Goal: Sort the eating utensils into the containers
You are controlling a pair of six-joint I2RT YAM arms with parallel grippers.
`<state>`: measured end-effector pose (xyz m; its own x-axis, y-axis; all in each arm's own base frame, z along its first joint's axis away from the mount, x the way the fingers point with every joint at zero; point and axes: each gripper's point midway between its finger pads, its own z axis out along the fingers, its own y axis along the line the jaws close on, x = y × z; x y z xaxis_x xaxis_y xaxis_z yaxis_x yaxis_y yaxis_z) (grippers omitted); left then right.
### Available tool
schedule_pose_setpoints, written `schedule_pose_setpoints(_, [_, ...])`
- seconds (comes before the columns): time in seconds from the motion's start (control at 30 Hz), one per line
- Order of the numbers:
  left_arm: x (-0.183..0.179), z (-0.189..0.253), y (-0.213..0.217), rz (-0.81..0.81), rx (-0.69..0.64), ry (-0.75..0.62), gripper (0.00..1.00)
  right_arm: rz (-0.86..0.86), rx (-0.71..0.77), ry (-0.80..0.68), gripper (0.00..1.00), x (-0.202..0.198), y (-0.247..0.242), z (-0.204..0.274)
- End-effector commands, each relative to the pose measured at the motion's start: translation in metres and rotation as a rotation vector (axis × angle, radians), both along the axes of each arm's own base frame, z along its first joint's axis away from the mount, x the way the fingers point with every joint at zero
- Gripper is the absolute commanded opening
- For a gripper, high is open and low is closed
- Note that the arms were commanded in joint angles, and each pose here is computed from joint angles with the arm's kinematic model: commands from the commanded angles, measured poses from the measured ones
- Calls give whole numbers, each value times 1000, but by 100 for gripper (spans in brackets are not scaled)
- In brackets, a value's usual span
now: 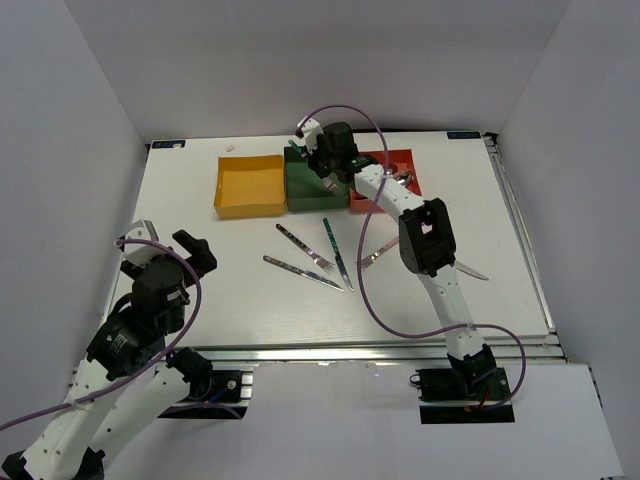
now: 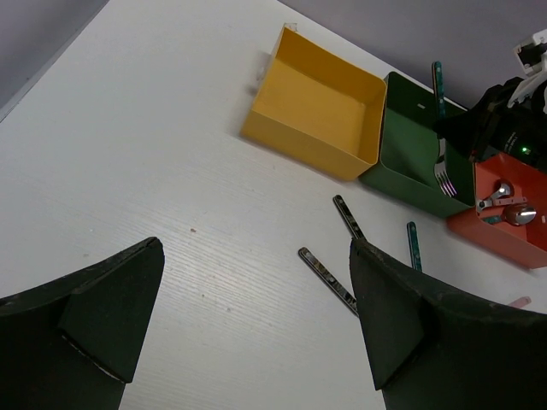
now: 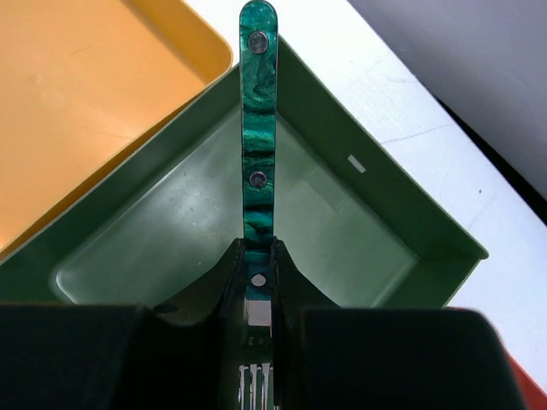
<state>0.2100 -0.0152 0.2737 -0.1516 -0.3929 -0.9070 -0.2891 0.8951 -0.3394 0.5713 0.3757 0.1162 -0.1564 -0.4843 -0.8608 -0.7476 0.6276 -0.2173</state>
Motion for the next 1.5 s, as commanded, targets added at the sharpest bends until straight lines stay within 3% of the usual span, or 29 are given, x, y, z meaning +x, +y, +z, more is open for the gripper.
schedule_pose_setpoints(0.0, [1,-1,-2,-11,8,2,98,26,49,-108,0,6,3,48])
schedule_pose_setpoints(0.43, [-1,2,-1,-14,-7,-16,98,-26,30,-10,3,-21,-12,35])
schedule_pose_setpoints(0.5, [-2,2,0,-14,-9,-19,98,-32,27,2,15,-18,-11,31])
schedule_pose_setpoints(0.53, [-2,2,0,-14,-8,-17,98,-56,29,-6,40,-13,-11,36])
schedule_pose_setpoints(0.63, [-2,2,0,-15,-11,-21,98,-91,31,-10,87,-5,-12,42])
schedule_pose_setpoints(0.77, [-2,3,0,-15,-11,-21,98,-117,85,-10,89,-10,-13,71])
schedule_pose_setpoints(0.8, [-2,3,0,-15,-11,-21,98,-142,126,-45,89,-14,-18,105])
schedule_pose_setpoints(0.9, [-2,2,0,-14,-9,-19,98,-450,198,-32,89,-27,-72,145])
schedule_pose_setpoints(0.93, [-2,2,0,-12,-9,-19,98,-672,203,-32,89,-31,-110,148])
schedule_pose_setpoints(1.0, [-2,3,1,-8,-10,-21,98,-877,245,111,89,-75,-147,124])
schedule_pose_setpoints(1.1, [-2,2,2,-1,-8,-17,98,-1028,265,236,89,-130,-181,70])
schedule_pose_setpoints(1.23, [-2,1,2,2,-7,-12,98,-1242,300,323,89,-172,-214,11])
schedule_pose_setpoints(1.3, [-3,3,3,5,-13,-19,98,-1313,255,370,89,-184,-221,-12])
schedule_pose_setpoints(1.47, [-6,5,5,4,-23,-33,98,-1428,167,438,79,-188,-224,-51])
